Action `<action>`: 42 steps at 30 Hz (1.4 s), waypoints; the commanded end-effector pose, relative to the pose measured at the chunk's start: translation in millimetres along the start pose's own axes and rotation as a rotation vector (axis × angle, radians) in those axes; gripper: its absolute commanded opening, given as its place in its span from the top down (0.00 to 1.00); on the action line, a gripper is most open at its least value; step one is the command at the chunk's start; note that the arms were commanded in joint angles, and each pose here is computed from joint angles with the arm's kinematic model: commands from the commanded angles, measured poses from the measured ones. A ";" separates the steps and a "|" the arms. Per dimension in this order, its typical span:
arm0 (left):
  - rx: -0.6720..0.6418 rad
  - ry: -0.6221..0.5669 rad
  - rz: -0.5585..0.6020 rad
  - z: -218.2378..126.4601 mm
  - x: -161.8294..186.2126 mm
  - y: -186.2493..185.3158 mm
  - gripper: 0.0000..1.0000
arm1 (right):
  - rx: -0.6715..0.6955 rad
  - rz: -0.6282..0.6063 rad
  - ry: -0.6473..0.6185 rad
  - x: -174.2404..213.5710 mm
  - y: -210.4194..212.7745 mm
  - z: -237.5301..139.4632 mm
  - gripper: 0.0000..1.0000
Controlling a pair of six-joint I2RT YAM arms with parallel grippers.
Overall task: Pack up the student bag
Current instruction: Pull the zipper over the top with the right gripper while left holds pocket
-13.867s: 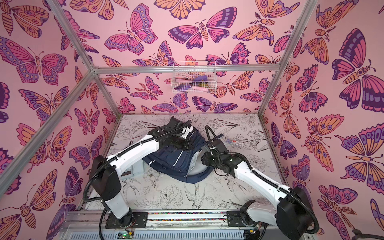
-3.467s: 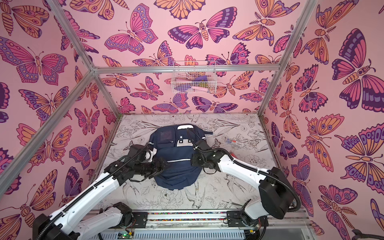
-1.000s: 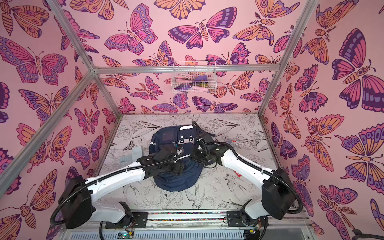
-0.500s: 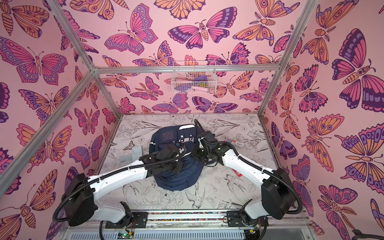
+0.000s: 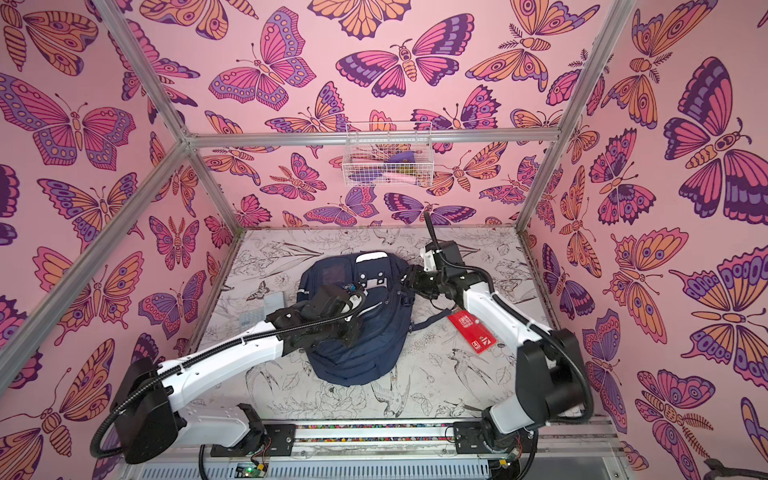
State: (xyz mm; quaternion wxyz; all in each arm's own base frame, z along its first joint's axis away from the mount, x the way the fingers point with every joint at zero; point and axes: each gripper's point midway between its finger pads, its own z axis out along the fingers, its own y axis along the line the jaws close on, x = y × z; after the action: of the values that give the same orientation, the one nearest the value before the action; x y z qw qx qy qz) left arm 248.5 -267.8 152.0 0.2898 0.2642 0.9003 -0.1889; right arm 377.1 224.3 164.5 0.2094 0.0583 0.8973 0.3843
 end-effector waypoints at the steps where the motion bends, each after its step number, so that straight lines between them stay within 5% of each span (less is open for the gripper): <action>1: 0.062 -0.078 -0.008 -26.0 -18.0 -9.8 1.00 | -0.136 -0.054 0.099 -6.2 6.6 23.6 0.43; 9: 0.074 -0.071 -0.061 -26.4 -17.2 -5.0 1.00 | -0.218 -0.015 0.161 0.9 -13.6 55.7 0.38; 14: 0.060 -0.066 -0.107 -24.2 -15.8 5.6 1.00 | -0.362 0.011 0.188 12.2 -1.6 45.7 0.39; 27: 0.091 -0.015 -0.211 -24.4 -4.1 14.3 1.00 | -0.449 -0.007 0.220 41.6 8.3 20.1 0.47; 42: 0.090 -0.001 -0.208 -23.8 -0.5 15.2 1.00 | -0.384 -0.012 0.218 43.9 1.4 18.1 0.89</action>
State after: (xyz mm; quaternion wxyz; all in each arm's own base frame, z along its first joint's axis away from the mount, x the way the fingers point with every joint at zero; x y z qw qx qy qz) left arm 245.5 -247.0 161.0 0.2501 0.2026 0.9138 -0.2479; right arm 351.2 249.4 127.5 0.1128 -0.0104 0.8265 0.5514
